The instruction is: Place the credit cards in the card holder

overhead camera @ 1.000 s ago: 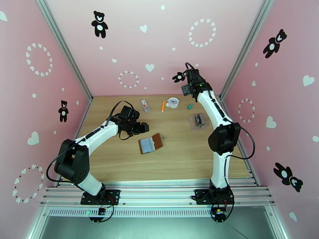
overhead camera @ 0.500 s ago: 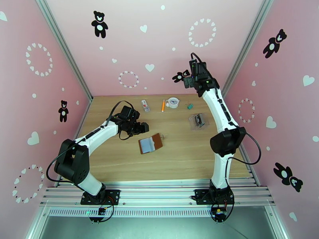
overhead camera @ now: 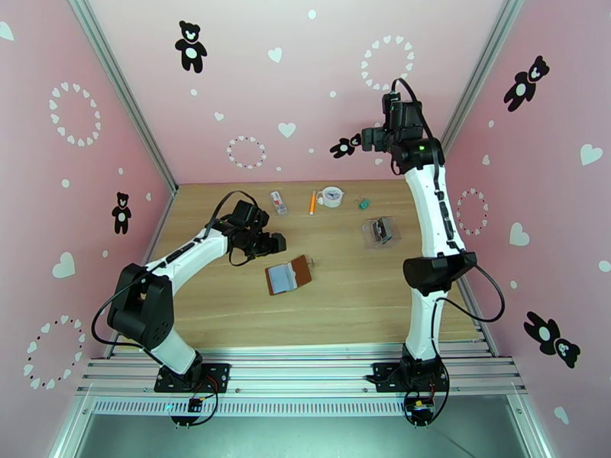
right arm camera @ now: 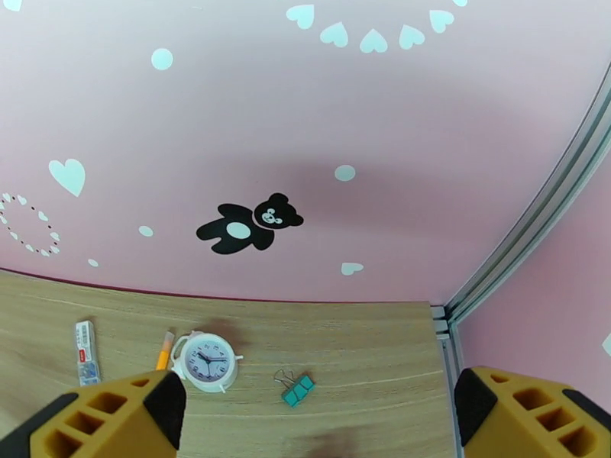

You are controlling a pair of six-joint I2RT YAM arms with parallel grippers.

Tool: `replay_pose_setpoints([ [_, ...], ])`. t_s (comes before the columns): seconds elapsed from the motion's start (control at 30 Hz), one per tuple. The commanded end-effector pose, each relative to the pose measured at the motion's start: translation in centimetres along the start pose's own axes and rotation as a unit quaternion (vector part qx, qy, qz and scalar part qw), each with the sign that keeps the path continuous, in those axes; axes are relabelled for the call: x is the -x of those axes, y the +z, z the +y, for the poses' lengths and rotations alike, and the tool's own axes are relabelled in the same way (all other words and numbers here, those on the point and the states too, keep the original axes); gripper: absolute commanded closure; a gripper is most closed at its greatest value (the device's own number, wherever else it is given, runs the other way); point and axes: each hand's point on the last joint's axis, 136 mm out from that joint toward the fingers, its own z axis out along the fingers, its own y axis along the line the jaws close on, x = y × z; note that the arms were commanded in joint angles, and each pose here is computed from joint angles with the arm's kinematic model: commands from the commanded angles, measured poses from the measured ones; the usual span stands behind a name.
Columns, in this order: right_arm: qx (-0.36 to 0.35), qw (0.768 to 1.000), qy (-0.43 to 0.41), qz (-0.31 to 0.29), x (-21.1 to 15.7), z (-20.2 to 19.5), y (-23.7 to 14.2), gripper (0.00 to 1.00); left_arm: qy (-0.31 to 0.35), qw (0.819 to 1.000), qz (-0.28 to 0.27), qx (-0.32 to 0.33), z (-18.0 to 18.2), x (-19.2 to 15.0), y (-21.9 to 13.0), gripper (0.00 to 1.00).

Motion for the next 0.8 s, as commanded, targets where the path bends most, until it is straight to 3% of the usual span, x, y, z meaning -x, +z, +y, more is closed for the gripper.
replay_pose_setpoints([
  [0.0,0.02,0.999,0.013,0.032,-1.6,0.6,1.0,0.01,0.014,1.0,0.003,-0.001,-0.7,0.2,0.0,0.22],
  [0.37,-0.008,0.998,-0.031,0.047,-2.8,1.5,1.3,0.01,0.012,1.0,0.007,-0.005,-0.7,0.3,0.3,0.22],
  [0.77,0.032,0.976,-0.025,0.215,-17.6,5.6,2.9,0.01,0.002,1.0,0.001,-0.015,-0.5,-0.2,0.7,0.22],
])
